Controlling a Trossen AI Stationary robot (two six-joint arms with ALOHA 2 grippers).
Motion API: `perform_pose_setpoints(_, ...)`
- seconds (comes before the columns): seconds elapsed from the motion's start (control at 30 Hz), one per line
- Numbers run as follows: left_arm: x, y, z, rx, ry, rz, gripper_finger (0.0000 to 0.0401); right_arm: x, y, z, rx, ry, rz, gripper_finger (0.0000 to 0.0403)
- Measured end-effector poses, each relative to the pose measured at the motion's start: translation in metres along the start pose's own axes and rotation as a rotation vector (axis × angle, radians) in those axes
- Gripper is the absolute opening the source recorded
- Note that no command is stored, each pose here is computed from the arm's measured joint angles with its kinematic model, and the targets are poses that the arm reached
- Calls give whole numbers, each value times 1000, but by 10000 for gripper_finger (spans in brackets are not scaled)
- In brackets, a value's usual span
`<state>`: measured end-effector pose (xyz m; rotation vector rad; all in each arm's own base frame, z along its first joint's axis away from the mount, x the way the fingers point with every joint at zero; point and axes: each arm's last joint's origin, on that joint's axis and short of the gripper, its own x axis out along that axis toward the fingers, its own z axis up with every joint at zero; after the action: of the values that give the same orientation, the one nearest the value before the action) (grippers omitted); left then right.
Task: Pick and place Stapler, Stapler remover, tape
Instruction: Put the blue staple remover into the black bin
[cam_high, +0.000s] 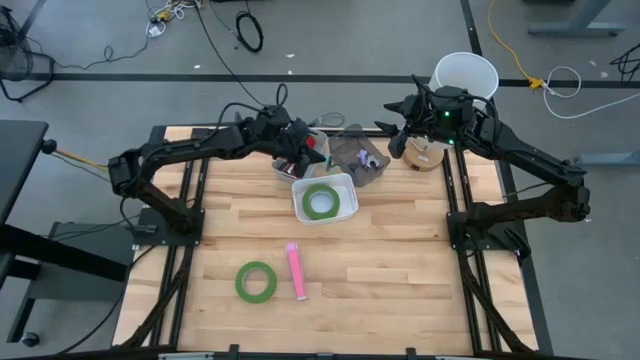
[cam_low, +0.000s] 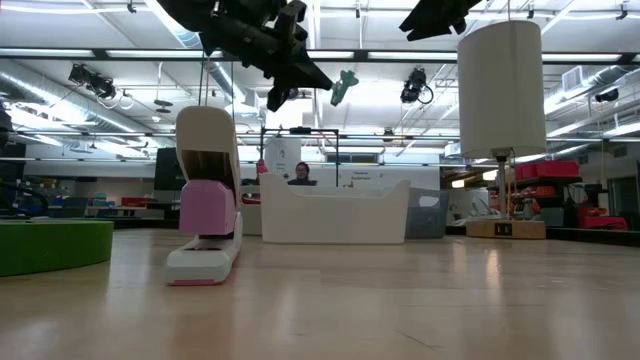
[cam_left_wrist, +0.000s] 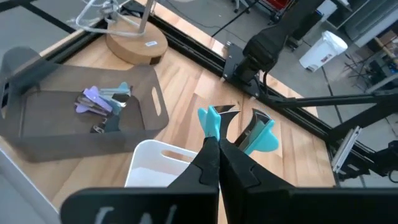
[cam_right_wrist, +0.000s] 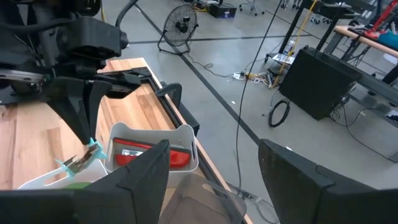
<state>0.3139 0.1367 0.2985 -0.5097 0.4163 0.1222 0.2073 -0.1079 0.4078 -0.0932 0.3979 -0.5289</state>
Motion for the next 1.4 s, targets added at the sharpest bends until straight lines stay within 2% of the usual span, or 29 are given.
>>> perform_pose_setpoints(0.47,0,1,-8,19,75,22,0,0,0,0,3,2,0,245)
perform_pose_setpoints(0.8,-1,4,-19,32,174,80,0,0,0,0,3,2,0,245)
perform_pose_setpoints(1.2,30,6,-40,32,276,70,0,0,0,0,12,3,1,245)
perform_pose_setpoints(1.4,41,9,-42,35,262,50,0,0,0,0,18,3,1,245)
